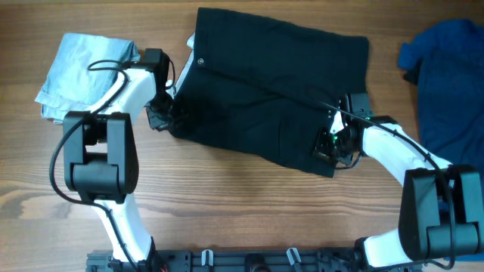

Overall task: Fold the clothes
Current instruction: 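Grasp the trousers' lower left and right edges with both grippers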

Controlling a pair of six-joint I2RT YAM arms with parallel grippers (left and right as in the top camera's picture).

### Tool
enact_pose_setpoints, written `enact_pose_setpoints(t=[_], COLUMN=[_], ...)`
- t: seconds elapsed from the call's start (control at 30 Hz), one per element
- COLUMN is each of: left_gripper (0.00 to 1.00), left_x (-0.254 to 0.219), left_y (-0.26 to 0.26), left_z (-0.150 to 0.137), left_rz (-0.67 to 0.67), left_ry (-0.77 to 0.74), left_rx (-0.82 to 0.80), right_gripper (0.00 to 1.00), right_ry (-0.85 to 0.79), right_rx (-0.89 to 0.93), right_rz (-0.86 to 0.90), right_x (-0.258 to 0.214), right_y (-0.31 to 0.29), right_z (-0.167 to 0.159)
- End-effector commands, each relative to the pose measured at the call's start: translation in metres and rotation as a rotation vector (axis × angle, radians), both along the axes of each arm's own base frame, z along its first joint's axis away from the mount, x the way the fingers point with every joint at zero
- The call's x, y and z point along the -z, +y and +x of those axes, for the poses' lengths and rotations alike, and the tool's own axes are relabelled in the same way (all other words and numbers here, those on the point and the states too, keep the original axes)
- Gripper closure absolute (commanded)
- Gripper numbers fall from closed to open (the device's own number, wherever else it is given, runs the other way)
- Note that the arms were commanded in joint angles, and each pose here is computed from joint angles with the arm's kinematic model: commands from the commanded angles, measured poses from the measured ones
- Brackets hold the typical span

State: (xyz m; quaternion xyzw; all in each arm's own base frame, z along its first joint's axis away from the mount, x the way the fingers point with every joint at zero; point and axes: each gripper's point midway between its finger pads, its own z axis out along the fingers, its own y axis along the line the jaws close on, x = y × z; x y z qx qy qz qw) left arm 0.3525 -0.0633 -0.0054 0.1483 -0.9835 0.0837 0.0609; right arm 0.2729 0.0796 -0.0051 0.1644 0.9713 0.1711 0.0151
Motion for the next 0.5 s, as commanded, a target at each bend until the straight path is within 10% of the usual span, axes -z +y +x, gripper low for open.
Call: enact_pose_setpoints(t=[0.0,0.47], left_gripper=[0.89,0.96], left_x=[0.037,0.008], left_y=[0.0,-0.013], left_z=[-0.054,-0.076], left_rz=[0.071,0.122], left_ry=[0.216,0.205], left_rx=[0.019,0.095], right_gripper=[0.96,0.96], right_ry=[0.131,0.216], right_rx=[0.005,0.013], right_rz=[0.017,-0.069], right_x=[0.014,0.017], right_y=[0.002,-0.016], right_z=[-0.035,-0.055])
